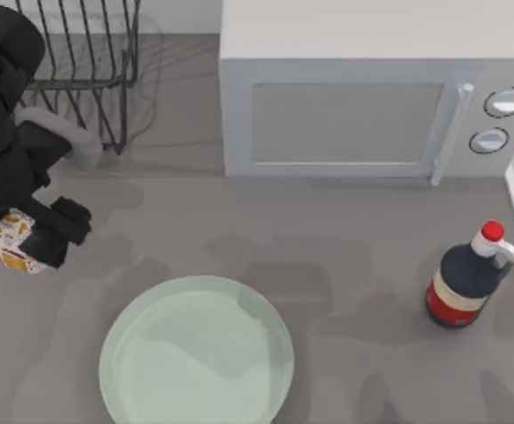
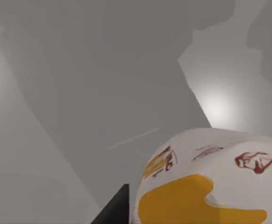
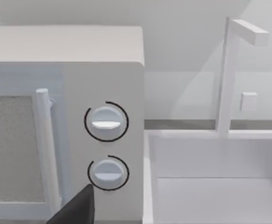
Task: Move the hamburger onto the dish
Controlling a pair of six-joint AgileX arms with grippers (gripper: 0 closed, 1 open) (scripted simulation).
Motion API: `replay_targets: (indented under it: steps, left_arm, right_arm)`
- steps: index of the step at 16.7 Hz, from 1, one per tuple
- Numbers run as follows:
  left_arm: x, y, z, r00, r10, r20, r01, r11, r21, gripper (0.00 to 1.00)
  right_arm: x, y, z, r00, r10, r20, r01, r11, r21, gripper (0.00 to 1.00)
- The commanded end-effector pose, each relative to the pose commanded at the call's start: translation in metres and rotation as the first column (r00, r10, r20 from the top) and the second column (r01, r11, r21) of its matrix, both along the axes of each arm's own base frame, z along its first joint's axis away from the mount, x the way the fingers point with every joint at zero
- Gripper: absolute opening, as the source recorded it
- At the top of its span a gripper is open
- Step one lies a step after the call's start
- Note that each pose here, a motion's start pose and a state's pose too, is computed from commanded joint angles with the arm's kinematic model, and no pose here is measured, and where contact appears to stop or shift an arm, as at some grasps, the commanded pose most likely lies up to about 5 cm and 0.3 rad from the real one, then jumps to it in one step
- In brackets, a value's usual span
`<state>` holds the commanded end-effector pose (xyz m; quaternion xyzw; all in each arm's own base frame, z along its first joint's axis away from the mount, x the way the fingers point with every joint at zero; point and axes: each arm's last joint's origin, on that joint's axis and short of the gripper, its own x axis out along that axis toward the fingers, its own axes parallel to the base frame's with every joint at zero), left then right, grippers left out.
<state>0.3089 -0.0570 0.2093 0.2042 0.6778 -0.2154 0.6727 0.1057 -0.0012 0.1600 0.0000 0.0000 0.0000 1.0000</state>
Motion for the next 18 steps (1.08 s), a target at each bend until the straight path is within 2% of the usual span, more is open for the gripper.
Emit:
replay_targets:
  steps: [2, 4, 6, 7, 9, 12, 15, 18]
  left_arm:
    - [0.002, -0.014, -0.002, 0.991, 0.132, -0.017, -0.132, 0.991, 0.013, 0.00]
    - [0.002, -0.030, -0.006, 0.956, 0.292, -0.032, -0.291, 0.956, 0.035, 0.00]
    - [-0.002, -0.047, -0.011, 0.881, 0.472, -0.042, -0.469, 0.881, 0.068, 0.00]
    - [-0.004, -0.056, -0.014, 0.826, 0.561, -0.042, -0.557, 0.826, 0.089, 0.00]
    - [-0.011, -0.073, -0.021, 0.684, 0.729, -0.030, -0.719, 0.681, 0.138, 0.00]
    - [-0.025, -0.100, -0.031, 0.408, 0.913, 0.033, -0.897, 0.393, 0.202, 0.00]
    - [-0.040, -0.125, -0.038, 0.112, 0.986, 0.124, -0.975, 0.084, 0.205, 0.00]
    - [-0.055, -0.144, -0.036, -0.148, 0.973, 0.175, -0.975, -0.174, 0.141, 0.00]
  right_arm:
    - [0.000, 0.000, 0.000, 1.000, 0.000, 0.000, 0.000, 1.000, 0.000, 1.00]
    - [0.000, 0.000, 0.000, 1.000, 0.000, 0.000, 0.000, 1.000, 0.000, 1.00]
    - [0.000, 0.000, 0.000, 1.000, 0.000, 0.000, 0.000, 1.000, 0.000, 1.00]
    - [0.000, 0.000, 0.000, 1.000, 0.000, 0.000, 0.000, 1.000, 0.000, 1.00]
    - [0.000, 0.000, 0.000, 1.000, 0.000, 0.000, 0.000, 1.000, 0.000, 1.00]
    - [0.000, 0.000, 0.000, 1.000, 0.000, 0.000, 0.000, 1.000, 0.000, 1.00]
    - [0.000, 0.000, 0.000, 1.000, 0.000, 0.000, 0.000, 1.000, 0.000, 1.00]
    - [0.000, 0.000, 0.000, 1.000, 0.000, 0.000, 0.000, 1.000, 0.000, 1.00]
